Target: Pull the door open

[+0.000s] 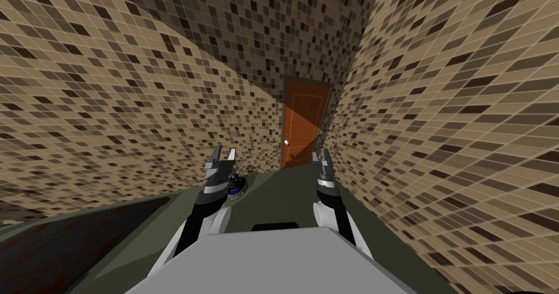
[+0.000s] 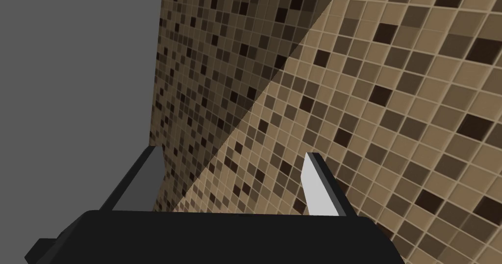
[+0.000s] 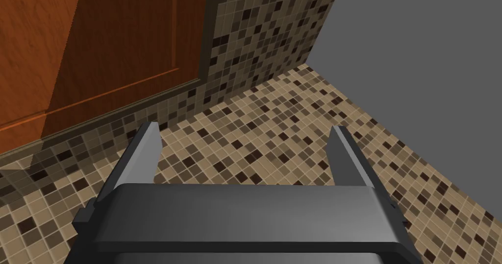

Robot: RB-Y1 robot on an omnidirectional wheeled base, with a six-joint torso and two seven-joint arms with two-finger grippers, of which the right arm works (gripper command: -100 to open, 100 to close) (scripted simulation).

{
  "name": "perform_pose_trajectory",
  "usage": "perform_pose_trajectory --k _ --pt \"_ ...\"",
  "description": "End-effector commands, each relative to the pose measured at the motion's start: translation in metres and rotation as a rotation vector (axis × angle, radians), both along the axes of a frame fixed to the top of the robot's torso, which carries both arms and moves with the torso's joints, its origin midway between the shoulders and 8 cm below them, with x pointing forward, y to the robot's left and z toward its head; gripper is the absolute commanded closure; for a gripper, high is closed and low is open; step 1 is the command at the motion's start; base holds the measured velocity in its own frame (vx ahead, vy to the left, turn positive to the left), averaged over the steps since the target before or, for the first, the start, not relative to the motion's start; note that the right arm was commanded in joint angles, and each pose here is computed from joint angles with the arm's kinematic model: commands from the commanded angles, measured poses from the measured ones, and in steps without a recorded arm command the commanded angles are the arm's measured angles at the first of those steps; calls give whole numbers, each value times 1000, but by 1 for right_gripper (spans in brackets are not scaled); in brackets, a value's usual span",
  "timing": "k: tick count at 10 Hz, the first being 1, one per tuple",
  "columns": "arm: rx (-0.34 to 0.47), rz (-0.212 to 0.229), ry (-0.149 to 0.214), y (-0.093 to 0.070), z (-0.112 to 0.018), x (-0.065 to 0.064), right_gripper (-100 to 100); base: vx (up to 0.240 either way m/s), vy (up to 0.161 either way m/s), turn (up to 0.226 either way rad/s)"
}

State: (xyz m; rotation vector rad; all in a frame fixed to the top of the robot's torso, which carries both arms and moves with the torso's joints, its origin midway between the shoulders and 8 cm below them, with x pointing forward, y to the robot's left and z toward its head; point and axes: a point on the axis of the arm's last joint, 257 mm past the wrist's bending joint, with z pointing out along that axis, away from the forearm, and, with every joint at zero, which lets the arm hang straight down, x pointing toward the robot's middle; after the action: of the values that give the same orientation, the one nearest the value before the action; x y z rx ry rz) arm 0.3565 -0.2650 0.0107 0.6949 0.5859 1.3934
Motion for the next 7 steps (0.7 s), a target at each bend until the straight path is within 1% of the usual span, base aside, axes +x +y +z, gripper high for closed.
perform_pose_trajectory --k 1,3,5,6,7 --pt "-38 -14 21 2 -10 6 -100 68 4 2" --pt "-88 -33 48 3 -24 14 -100 134 -6 7" --pt "-122 -48 66 4 -34 20 -100 94 3 4" --pt "-157 -61 84 5 -44 25 -100 115 0 3" --pt "-177 -69 94 5 -49 28 -100 112 -13 5"
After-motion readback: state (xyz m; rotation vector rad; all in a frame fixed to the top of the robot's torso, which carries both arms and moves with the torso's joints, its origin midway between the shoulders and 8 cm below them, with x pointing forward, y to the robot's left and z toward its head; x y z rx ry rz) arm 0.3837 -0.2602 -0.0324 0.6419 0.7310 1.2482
